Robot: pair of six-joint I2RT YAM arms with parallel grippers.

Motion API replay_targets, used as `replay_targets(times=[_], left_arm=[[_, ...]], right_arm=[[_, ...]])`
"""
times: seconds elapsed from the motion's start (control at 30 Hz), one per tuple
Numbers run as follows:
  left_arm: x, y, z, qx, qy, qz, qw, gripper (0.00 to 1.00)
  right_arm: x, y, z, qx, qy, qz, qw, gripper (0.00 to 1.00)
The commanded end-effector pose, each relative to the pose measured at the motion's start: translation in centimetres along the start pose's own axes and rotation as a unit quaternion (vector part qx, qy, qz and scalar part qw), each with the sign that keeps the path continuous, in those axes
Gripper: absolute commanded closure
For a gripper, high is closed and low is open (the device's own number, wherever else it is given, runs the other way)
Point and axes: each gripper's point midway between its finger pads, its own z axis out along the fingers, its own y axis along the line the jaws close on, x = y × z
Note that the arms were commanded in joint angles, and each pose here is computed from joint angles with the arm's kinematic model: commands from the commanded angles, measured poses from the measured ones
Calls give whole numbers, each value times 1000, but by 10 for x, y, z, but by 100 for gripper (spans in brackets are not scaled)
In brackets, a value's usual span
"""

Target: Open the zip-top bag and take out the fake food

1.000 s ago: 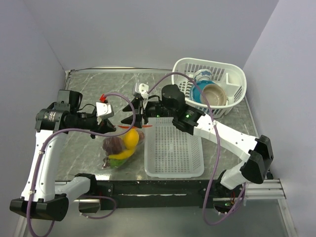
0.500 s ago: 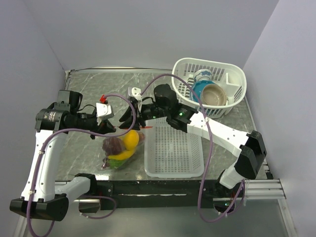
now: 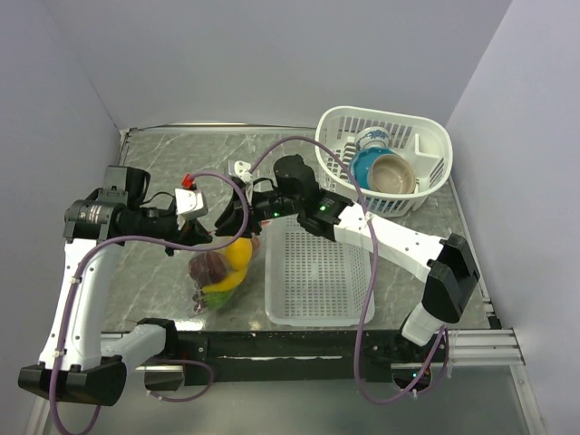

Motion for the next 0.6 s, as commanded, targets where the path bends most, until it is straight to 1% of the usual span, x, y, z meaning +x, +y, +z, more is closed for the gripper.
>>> replay_targets(times=[0.0, 0.13, 0.17, 0.23, 0.33, 0.57], left_arm=[[-22, -14, -5, 16, -43, 21, 999, 99], [-22, -15, -5, 16, -44, 23, 999, 99], [-22, -15, -5, 16, -44, 23, 999, 99], [-21, -16, -5, 16, -43, 22, 999, 99], [-21, -15, -6, 13, -41, 24, 999, 99], [-19, -16, -5, 15, -41, 20, 999, 99]], right_arm=[[-43, 0, 5, -5, -52, -35, 998, 66], [-46, 2, 8, -7, -54, -36, 998, 65], [-47, 1, 8, -3, -56, -38, 998, 57], [-48, -3, 7, 18, -59, -49, 997, 46], [-51, -3, 4, 28, -66, -62, 996, 46], [-61, 5, 5, 12, -70, -70, 995, 47]])
